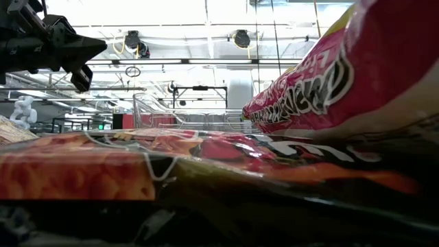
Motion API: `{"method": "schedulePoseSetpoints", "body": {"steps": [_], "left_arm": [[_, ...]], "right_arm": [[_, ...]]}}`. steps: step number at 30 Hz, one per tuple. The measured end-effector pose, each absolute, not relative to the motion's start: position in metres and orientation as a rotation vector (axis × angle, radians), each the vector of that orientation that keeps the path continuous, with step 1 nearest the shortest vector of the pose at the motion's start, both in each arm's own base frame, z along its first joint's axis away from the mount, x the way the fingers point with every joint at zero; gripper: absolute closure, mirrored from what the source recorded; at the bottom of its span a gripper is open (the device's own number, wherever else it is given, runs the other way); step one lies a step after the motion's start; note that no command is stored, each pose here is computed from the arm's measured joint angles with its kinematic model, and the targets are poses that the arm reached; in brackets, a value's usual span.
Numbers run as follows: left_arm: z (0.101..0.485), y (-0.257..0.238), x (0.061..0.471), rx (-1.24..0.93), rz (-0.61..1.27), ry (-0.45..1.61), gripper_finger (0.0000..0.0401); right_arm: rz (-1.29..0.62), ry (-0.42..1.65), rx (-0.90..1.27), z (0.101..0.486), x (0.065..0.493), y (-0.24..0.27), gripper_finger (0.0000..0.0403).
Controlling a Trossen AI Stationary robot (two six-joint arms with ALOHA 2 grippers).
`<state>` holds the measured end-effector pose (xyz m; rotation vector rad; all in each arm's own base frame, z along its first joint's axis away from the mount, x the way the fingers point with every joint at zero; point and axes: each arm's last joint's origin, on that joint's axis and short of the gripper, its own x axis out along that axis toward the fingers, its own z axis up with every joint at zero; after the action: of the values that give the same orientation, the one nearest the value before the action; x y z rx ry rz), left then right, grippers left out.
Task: Sort Maruchan noodles
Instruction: Put the yellow noodle pack into the bottom transparent bin
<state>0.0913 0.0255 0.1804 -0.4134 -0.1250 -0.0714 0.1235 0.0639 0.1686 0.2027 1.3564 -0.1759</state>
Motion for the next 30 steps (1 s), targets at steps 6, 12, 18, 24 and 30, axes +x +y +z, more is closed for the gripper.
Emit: {"method": "schedulePoseSetpoints", "body": {"steps": [6,12,18,24,30], "left_arm": [[0.180,0.025,0.091,-0.417,-0.072,-0.125,0.0375],[0.180,0.025,0.091,-0.418,-0.072,-0.125,0.0375],[0.180,0.025,0.091,-0.417,-0.072,-0.125,0.0375],[0.180,0.025,0.091,-0.417,-0.072,-0.125,0.0375],[0.180,0.025,0.091,-0.417,-0.072,-0.125,0.0375]], "right_arm": [[-0.229,1.361,0.151,0.165,0.120,0.060,0.0310],[-0.231,1.386,0.115,0.165,0.117,0.059,0.0310],[-0.262,1.375,0.077,0.165,0.116,0.057,0.0310],[-0.276,1.357,0.059,0.165,0.117,0.056,0.0310],[-0.236,1.371,0.077,0.155,0.115,0.056,0.0310]]}}
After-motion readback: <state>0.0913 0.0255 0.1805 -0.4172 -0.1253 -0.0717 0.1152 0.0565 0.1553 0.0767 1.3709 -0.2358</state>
